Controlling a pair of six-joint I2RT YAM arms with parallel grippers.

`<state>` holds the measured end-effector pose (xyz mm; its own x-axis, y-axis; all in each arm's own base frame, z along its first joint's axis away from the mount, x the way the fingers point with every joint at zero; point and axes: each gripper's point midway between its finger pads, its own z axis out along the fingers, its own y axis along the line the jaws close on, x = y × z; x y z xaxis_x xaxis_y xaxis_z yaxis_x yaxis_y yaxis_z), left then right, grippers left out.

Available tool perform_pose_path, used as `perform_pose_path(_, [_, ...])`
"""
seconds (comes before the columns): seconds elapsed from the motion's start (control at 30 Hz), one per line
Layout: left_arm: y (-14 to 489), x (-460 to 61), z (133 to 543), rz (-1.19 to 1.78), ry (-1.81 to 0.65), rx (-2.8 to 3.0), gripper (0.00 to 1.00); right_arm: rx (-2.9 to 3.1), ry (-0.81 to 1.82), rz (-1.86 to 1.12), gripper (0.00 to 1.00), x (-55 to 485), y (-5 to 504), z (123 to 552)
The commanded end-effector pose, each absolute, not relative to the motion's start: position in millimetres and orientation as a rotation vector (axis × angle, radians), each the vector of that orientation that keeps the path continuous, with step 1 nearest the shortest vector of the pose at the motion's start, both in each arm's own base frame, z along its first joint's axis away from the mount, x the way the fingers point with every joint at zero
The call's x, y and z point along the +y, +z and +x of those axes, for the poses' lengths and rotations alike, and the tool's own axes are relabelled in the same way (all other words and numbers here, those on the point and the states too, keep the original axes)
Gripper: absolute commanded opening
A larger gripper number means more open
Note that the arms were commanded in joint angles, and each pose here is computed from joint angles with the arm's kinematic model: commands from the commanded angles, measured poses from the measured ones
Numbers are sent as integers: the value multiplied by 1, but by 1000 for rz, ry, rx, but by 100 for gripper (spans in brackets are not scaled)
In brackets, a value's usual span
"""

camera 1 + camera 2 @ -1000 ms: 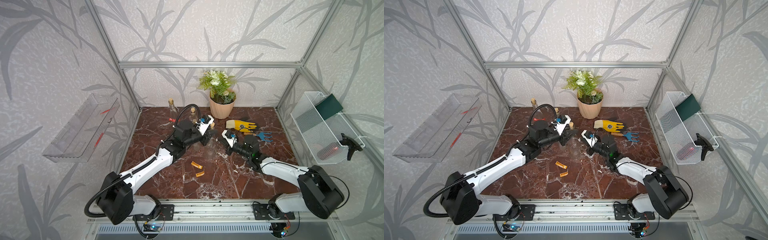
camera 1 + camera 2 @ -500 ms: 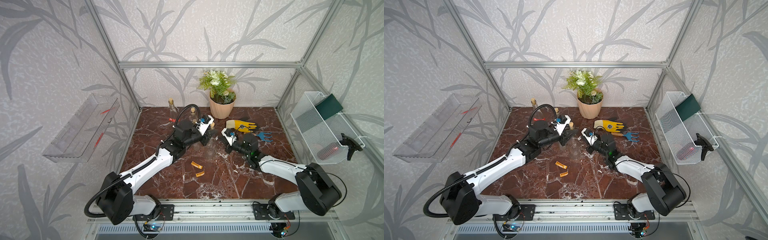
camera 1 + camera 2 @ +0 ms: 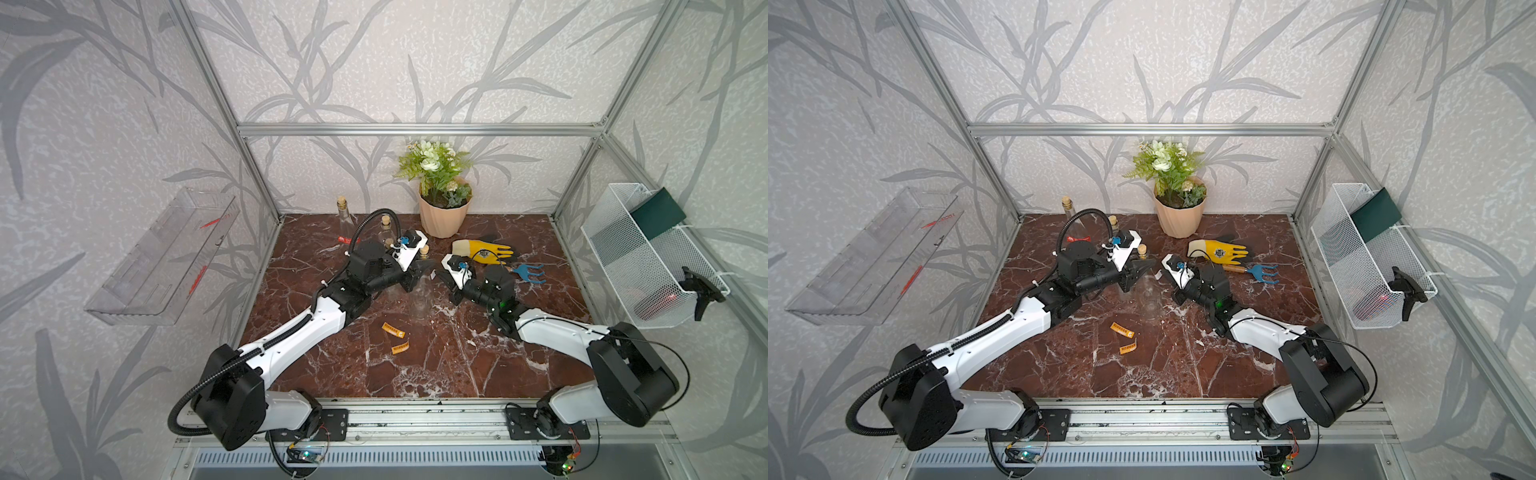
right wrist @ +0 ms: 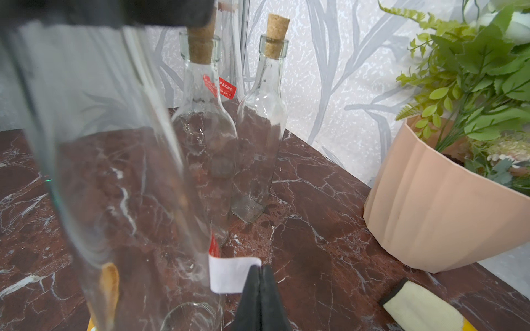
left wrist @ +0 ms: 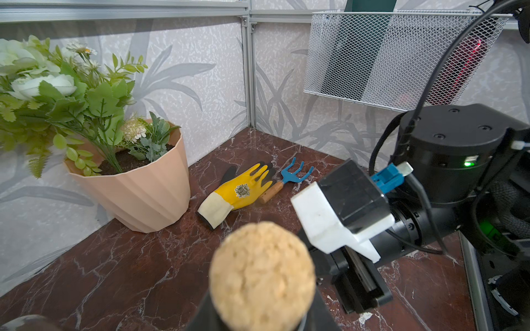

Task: Remove the label from the bottle
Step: Tear open the label from the bottle.

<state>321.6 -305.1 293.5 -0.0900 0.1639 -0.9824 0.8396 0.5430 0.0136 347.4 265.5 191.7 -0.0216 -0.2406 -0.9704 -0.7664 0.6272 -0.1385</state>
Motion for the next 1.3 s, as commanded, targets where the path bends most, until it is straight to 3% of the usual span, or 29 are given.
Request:
perform_pose_path(0.0, [268, -300, 316, 911, -679, 1665, 8, 1555, 505, -841, 0, 266, 204, 357])
perform_pose_path(1.27, [265, -300, 317, 918, -666, 1668, 8, 1567, 527, -854, 0, 280, 194, 385])
